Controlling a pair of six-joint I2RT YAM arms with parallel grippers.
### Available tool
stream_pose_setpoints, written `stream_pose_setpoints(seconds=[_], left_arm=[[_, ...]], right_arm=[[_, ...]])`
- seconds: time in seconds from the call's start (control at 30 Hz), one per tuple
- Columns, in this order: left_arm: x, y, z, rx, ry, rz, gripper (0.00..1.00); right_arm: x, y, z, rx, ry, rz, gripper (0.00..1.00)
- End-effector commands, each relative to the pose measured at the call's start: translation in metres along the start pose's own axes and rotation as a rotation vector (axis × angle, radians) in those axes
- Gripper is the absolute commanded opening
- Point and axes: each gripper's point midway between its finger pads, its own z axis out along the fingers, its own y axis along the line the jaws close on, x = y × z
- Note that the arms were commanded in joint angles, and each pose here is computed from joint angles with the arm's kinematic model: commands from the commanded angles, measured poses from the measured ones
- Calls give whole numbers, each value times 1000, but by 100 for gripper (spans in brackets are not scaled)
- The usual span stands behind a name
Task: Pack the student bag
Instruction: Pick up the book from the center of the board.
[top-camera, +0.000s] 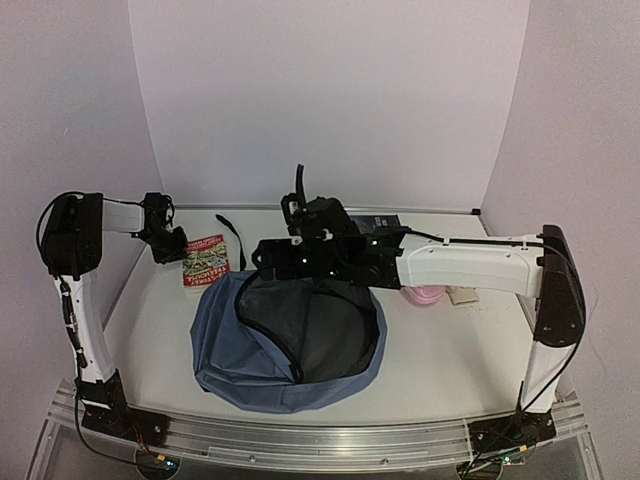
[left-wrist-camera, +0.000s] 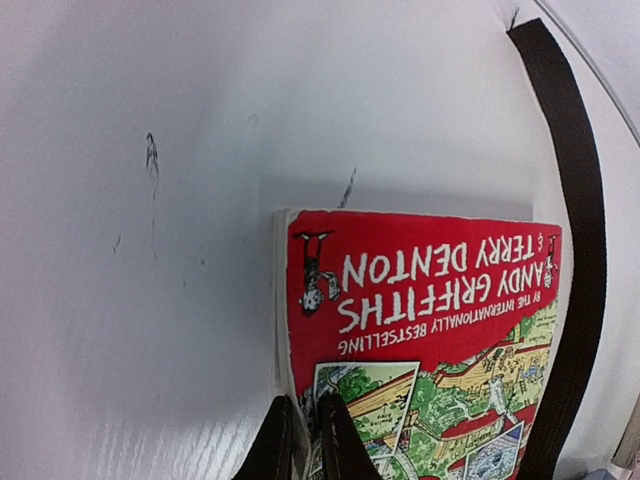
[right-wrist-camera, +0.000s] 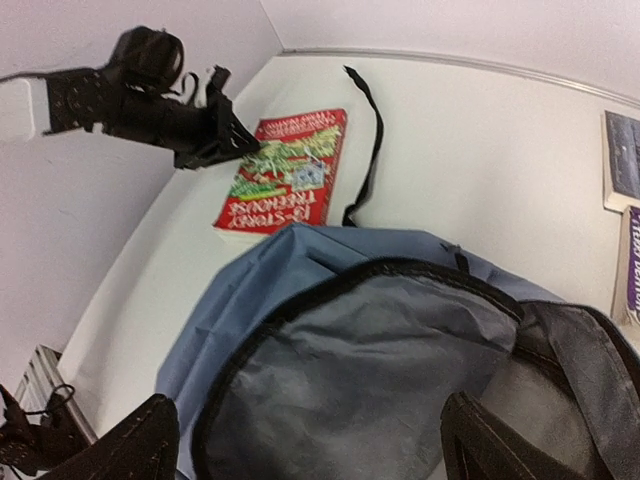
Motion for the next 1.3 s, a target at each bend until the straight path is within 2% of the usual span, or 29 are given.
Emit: stream_pose_setpoints(seconds=[0.0,0.37,0.5,0.6,0.77,0.97,1.07,1.2,1.27], left_arm=[[85,23,4,-118,208,-13,2],[139,4,-11,-102,229,21,1],[138,-2,-20,-83,213,21,1],[129,-7,-31,-76,184,21,3],[108,-18,-53,-73,130,23,16],[97,-31,-77,-24,76,-3,38],[97,-40,-83,33,64,-17,45],[102,-34,-77,30,87,-54,54],[104,-29,-72,47,98,-95,55]], right_arm=[[-9,23,17,-74,-5,-9,90],[-5,49,72,-152,22,19,89],[4,42,102,-183,67,67,83],[14,37,122,-191,91,64,81],[19,24,150,-186,98,43,80],[24,-5,187,-206,122,79,78],[29,-16,202,-222,136,88,78],[47,-23,216,-254,180,102,74],[58,-26,221,-261,205,106,72]])
